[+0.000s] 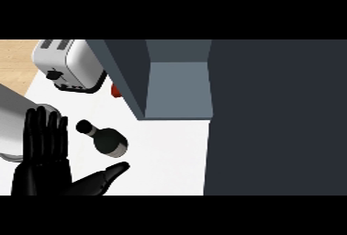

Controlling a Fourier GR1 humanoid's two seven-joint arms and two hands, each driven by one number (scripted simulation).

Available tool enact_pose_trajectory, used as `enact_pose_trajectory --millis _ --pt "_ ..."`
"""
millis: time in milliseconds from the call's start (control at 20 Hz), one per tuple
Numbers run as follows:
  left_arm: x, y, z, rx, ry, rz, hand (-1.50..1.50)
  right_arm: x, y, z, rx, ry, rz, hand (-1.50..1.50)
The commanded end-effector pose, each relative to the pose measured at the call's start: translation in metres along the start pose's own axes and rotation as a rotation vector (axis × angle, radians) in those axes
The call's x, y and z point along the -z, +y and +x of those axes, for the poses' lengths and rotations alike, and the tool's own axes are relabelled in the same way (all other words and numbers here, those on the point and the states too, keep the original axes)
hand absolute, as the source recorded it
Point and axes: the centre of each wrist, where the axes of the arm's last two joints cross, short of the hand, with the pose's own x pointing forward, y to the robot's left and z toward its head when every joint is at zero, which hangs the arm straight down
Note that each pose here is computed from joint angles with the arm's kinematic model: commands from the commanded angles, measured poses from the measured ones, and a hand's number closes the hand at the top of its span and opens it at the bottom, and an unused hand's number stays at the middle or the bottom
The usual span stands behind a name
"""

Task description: Pick up the wine, place it into the cabinet and close the cabinet

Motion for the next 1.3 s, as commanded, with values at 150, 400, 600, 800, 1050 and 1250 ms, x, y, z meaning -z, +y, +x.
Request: enact_pose_trajectory --millis 150,400,600,800,1050,1250 --pt "0.022 0.008 -0.044 0.006 -0.019 0.045 -1.5 -0.023 0.007 0.036 0.052 -0.049 0.042 -1.5" --pt "0.004 0.046 -0.084 0.021 -0.009 0.063 -1.5 -0.009 0.006 0.025 0.045 -0.067 0.024 -1.5" --pt "0.027 0.042 -0.082 0.022 0.005 0.059 -1.5 -0.021 0.011 0.037 0.048 -0.078 0.021 -1.5" --pt "0.012 0.044 -0.095 0.017 0.011 0.066 -1.5 -0.019 0.015 0.038 0.053 -0.055 0.034 -1.5" --pt "0.016 0.061 -0.108 0.032 0.046 0.033 -1.5 -0.025 0.008 0.044 0.045 -0.059 0.03 -1.5" --pt "0.026 0.043 -0.135 0.01 0.028 0.018 -1.5 -0.022 0.008 0.034 0.044 -0.072 0.024 -1.5"
